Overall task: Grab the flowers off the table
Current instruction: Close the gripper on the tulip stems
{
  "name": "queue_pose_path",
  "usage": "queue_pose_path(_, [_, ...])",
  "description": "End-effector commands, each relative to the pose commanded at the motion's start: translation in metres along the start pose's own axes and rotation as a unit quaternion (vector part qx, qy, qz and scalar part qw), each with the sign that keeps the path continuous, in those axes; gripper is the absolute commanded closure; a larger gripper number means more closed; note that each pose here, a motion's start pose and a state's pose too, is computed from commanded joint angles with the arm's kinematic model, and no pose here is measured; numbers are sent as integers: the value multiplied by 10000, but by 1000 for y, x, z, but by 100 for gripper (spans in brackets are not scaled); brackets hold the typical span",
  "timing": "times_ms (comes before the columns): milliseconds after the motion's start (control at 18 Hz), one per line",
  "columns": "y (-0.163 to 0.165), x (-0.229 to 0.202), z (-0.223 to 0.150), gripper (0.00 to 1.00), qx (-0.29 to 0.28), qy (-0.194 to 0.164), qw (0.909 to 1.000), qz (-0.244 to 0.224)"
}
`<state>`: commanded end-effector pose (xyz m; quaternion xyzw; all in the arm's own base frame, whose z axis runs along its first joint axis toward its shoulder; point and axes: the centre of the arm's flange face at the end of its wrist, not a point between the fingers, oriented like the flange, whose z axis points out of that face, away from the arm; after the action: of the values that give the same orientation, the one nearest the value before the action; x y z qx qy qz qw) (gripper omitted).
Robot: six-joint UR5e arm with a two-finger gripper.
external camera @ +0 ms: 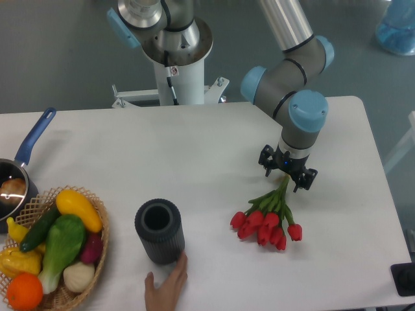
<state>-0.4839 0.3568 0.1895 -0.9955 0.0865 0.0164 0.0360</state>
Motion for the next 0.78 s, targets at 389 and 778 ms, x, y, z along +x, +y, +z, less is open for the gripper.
queue_pose_path(389, [-1,0,-1,39,-5,-9,10000,16])
queue_pose_path(778, [-1,0,0,66,-14,-2,10000,8])
